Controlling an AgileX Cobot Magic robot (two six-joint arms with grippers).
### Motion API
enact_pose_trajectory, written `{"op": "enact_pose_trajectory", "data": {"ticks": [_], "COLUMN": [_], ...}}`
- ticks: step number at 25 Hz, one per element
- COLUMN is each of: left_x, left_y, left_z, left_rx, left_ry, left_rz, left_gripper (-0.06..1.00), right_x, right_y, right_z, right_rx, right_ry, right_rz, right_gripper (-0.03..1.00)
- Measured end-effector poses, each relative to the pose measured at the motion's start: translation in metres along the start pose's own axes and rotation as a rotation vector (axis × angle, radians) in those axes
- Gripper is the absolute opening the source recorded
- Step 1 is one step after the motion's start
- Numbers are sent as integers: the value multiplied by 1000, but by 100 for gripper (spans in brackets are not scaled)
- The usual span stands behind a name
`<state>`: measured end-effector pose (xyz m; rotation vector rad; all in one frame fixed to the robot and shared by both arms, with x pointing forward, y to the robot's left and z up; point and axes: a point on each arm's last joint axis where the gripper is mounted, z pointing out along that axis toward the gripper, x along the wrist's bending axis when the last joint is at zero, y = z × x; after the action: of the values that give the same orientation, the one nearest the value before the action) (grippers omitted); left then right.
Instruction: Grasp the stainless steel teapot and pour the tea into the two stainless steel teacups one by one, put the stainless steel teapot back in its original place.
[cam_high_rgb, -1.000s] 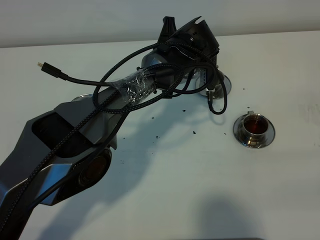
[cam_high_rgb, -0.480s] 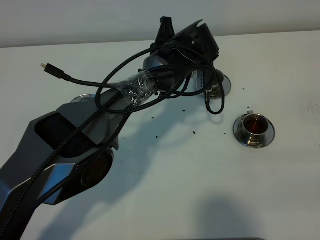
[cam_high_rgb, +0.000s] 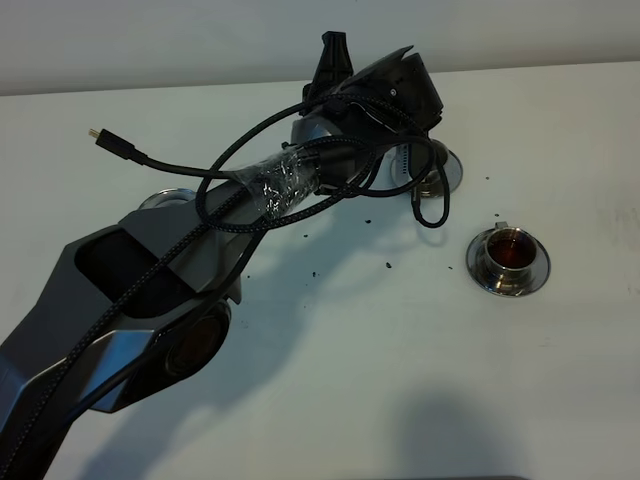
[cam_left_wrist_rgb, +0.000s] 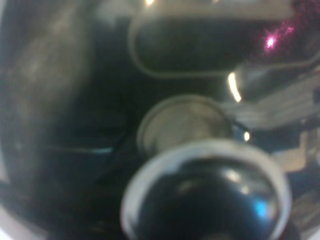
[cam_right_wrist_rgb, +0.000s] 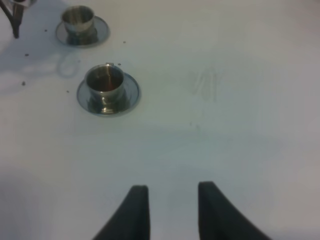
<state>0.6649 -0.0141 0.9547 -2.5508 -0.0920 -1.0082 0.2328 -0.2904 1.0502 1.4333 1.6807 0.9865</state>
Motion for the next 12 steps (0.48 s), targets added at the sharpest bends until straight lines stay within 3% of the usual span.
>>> {"op": "enact_pose_trajectory", "data": {"ticks": [12], "left_x": [-1], "left_y": [4], "left_z": [-6], "left_rx": [0], "left_ry": [23], "left_rz": [10], "left_gripper": [22], "right_x": [0], "right_y": [0], "right_z": [0], "right_rx": [0], "right_ry": [0], "right_rz": [0], "right_gripper": [23]}}
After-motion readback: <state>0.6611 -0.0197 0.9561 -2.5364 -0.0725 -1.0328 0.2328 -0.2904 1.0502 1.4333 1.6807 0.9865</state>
